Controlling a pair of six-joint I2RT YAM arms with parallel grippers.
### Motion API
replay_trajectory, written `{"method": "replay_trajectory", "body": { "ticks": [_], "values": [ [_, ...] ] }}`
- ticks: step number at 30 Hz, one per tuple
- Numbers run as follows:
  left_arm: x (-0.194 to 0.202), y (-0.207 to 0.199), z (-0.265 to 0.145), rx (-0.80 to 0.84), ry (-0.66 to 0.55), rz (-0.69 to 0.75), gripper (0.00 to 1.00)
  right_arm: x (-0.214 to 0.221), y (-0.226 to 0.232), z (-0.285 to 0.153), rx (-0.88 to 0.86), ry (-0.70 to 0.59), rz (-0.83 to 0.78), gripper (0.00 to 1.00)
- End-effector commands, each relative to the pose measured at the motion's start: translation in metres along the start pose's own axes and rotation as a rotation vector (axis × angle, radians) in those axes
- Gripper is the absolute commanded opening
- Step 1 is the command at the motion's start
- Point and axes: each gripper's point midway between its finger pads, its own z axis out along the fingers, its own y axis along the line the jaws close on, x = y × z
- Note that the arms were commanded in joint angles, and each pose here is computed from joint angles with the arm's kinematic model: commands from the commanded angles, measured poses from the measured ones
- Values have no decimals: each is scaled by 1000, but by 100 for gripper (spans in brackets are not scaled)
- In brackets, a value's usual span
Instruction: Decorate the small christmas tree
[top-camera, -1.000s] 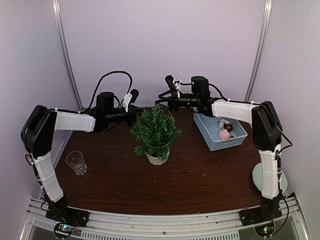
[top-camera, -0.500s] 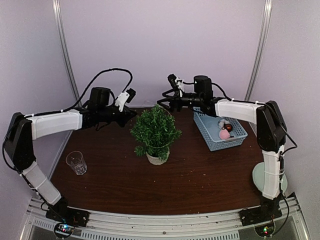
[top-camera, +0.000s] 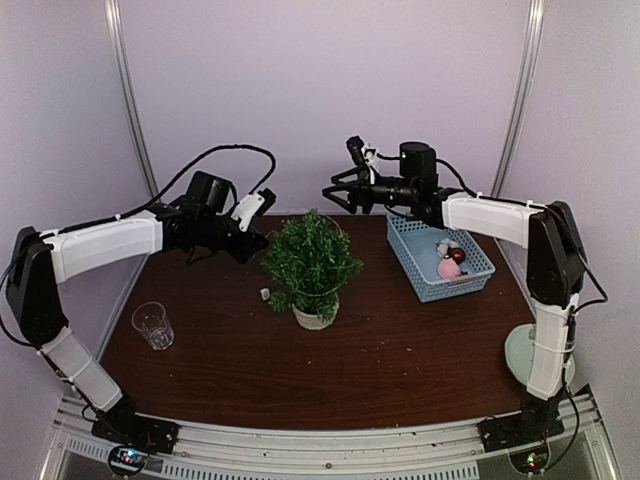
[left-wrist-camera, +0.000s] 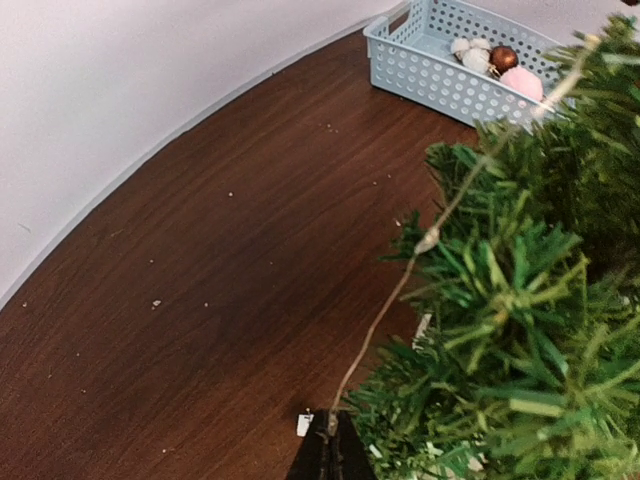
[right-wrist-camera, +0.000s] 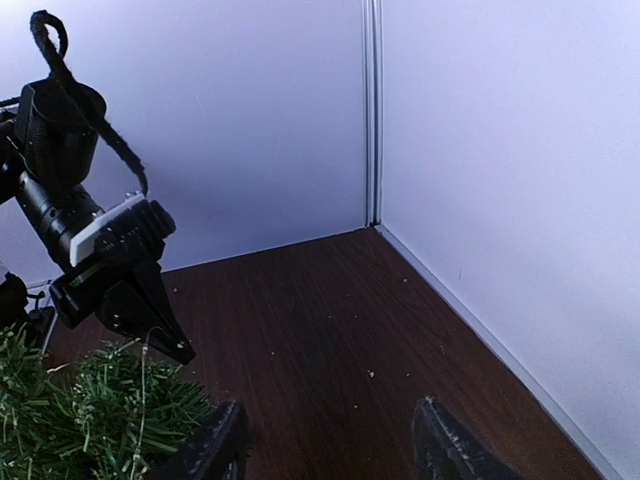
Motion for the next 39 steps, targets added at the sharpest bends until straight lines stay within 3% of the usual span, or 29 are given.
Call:
{"method": "replay_trajectory", "body": {
  "ticks": [1, 5, 11, 33, 36, 39],
  "values": [
    [-1, 9, 15, -26, 38, -65, 0, -12, 14, -9, -54, -11, -6, 55],
    [-8, 8, 21, -12, 22, -68, 0, -15, 24, -9, -103, 4, -1, 48],
    [-25, 10, 19, -12, -26, -48, 0, -12, 34, -5, -140, 49, 4, 47],
    [-61, -1, 18, 31, -106, 20, 0, -3, 63, 33, -198, 175, -20, 54],
    [-63, -3, 18, 31, -109, 29, 0, 6, 65, 37, -190, 218, -32, 51],
    [-64, -5, 18, 34, -110, 36, 0, 10, 64, 39, -173, 233, -48, 41]
  ]
}}
